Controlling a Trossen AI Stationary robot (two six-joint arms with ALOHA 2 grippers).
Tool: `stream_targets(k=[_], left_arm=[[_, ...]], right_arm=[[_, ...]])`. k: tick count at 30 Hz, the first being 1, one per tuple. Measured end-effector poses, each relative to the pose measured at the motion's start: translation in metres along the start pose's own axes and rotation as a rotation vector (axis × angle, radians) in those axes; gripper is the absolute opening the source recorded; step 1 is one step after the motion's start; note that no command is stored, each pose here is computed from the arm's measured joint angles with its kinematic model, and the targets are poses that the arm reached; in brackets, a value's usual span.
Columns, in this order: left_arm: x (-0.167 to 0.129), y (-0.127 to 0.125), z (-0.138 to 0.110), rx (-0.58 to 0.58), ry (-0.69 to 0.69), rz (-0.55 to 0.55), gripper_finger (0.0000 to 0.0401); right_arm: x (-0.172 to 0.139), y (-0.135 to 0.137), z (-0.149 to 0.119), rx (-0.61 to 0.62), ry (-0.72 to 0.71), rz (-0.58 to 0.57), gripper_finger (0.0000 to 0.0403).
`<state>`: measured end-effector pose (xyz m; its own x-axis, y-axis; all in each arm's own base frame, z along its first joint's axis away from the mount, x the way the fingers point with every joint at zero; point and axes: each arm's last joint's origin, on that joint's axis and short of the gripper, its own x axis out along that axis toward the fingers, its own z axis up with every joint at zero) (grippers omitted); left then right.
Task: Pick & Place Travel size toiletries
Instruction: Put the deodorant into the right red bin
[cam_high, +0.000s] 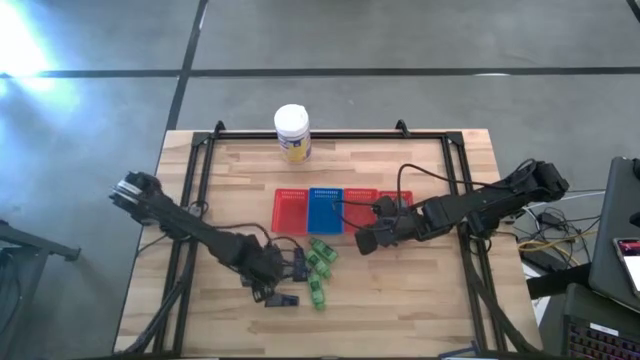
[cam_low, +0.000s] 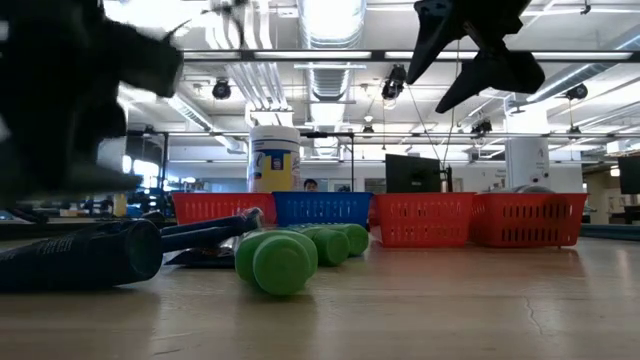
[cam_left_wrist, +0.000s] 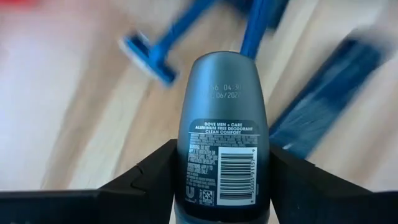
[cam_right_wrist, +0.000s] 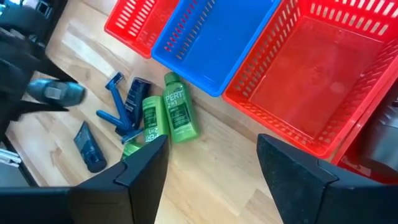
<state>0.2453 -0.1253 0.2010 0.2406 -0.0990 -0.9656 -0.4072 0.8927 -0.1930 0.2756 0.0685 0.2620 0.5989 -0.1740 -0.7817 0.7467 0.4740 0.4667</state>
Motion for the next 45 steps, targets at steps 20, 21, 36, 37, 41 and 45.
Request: stream_targets(k=[20,21,36,37,41,45], left_arm=[[-0.144,0.063,0.052,-0.204,-1.147,-0.526,0.0206],[-0.142,0.068,0.058,-0.191,-1.148,-0.559,0.0206],[-0.135,0.110,0.120,0.064,-1.276,-0.937,0.0206],[-0.135,0.109,0.123,0.066,-1.282,-0.955,0.0206],[-0.129,0.107,0.134,0.040,-1.272,-0.941,0.0206],[-0.131,0.110,0.141,0.015,-1.317,-0.900,0.0206]], right_arm=[[-0.009,0.039,0.013,-0.209,-0.203,0.363,0.0266],[-0.011,0.042,0.015,-0.224,-0.240,0.393,0.0265],[-0.014,0.042,0.059,-0.125,-0.423,0.365,0.0286],[-0.015,0.042,0.064,-0.136,-0.404,0.389,0.0290],[-0.017,0.043,0.077,-0.220,-0.354,0.443,0.0304],[-0.022,0.044,0.079,-0.273,-0.352,0.433,0.0316]])
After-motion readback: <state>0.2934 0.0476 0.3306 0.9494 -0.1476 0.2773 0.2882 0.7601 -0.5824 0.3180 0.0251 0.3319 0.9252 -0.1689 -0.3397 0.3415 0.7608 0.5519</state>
